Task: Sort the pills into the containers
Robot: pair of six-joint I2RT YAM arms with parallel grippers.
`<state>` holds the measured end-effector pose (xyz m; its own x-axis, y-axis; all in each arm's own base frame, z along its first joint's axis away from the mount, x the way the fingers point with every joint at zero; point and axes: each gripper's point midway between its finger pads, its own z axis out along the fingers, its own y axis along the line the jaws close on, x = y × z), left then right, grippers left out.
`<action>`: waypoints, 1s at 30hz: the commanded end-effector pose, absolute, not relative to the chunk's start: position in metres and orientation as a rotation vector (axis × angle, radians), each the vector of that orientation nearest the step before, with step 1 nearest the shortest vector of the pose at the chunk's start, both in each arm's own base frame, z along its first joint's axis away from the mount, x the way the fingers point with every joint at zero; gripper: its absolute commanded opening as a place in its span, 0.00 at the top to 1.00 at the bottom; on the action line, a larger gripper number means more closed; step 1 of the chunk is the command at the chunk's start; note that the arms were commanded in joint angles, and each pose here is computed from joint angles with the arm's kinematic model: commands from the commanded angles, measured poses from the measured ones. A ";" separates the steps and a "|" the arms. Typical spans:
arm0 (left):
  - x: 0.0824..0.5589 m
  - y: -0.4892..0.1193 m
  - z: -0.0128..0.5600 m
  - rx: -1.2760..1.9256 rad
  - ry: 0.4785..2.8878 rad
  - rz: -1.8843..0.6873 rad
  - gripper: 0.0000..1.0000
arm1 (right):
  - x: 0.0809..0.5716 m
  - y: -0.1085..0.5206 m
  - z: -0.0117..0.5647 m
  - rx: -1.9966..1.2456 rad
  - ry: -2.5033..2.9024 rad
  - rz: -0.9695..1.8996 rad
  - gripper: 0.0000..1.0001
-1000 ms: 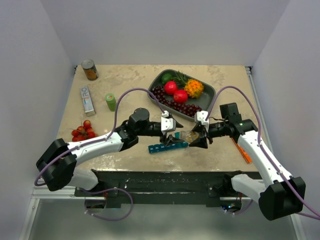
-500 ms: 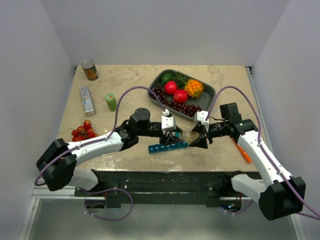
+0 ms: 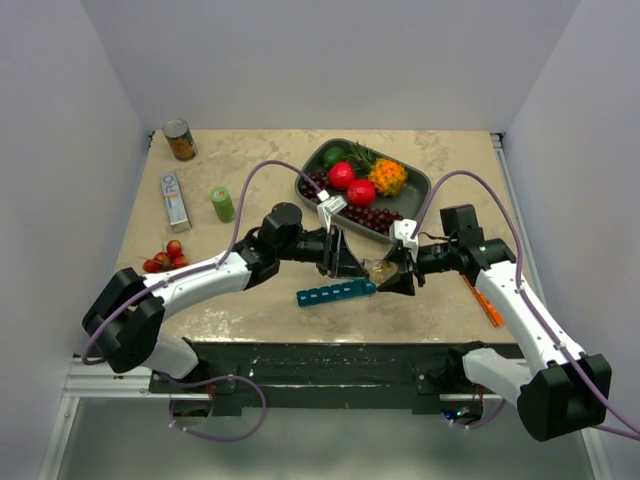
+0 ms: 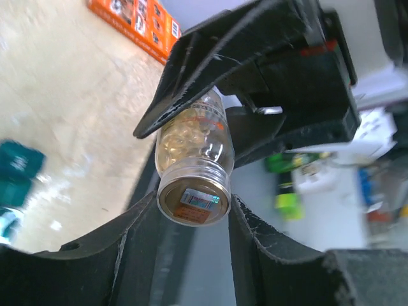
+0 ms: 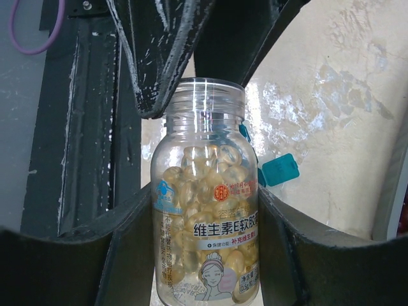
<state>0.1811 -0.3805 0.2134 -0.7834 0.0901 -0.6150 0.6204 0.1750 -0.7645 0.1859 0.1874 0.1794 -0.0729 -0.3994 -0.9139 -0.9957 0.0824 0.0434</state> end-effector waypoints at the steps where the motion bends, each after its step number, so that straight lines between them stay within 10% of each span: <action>1: 0.172 -0.391 0.265 0.253 2.223 -1.980 1.00 | 0.192 0.187 0.184 -1.413 1.571 0.937 0.93; 21: 0.189 -0.337 0.247 0.106 2.244 -1.902 1.00 | 0.195 0.188 0.191 -1.383 1.574 0.931 0.94; 30: 0.271 -0.174 0.092 -0.011 2.547 -0.734 1.00 | 0.220 0.187 0.257 -1.346 1.570 0.846 0.95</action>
